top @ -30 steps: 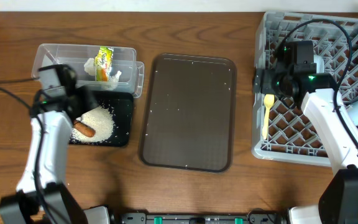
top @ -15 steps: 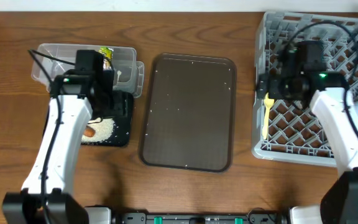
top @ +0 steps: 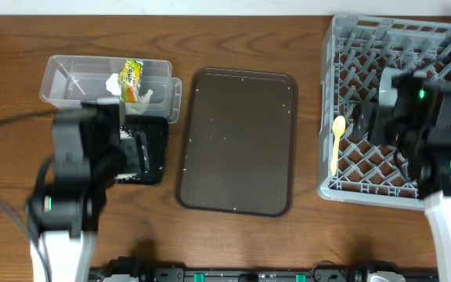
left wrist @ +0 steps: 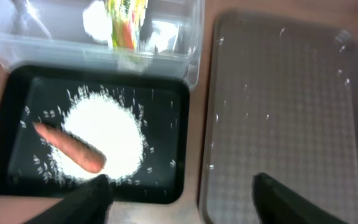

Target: Sort waste into correct bins and load items into the dishwasher rack

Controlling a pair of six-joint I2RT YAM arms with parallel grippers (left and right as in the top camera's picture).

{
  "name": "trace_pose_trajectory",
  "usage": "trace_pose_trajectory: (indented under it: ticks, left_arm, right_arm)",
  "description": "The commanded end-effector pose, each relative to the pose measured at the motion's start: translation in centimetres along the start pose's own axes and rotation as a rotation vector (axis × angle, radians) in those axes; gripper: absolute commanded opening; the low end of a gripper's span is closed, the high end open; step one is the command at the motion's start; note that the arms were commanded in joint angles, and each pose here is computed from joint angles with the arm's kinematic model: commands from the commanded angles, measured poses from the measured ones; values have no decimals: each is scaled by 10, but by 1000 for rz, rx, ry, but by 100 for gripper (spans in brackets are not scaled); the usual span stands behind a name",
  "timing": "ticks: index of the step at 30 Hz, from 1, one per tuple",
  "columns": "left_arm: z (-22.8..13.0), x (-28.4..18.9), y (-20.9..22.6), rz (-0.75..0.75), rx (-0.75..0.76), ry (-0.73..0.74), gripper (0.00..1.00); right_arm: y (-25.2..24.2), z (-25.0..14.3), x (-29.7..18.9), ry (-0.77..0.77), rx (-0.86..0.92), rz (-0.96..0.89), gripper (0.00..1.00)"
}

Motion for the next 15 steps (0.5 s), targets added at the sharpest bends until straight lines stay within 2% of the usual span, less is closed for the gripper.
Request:
trace_pose_trajectory:
  ticks: [1,5,15]
  left_arm:
    - [-16,-8,3,-26,13,-79,86]
    - [-19,-17,3,-51,24,-175,88]
    - [-22,-21,3,-52,24,-180,91]
  right_arm:
    - [-2,-19,-6,-19,-4,-31,99]
    - [-1,-24,-16,-63,-7,-36,99]
    - [0,-30,-14,-37,-6,-33,99]
Point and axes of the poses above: each gripper's point midway between its finger pads, its own x axis out along the fingers, its own y axis along the line the jaws close on, z = x × y, the point moved 4 cm from there along -x, back along the fingers, and after that the axes turned 10 degrees about -x, right-handed, at the moved point
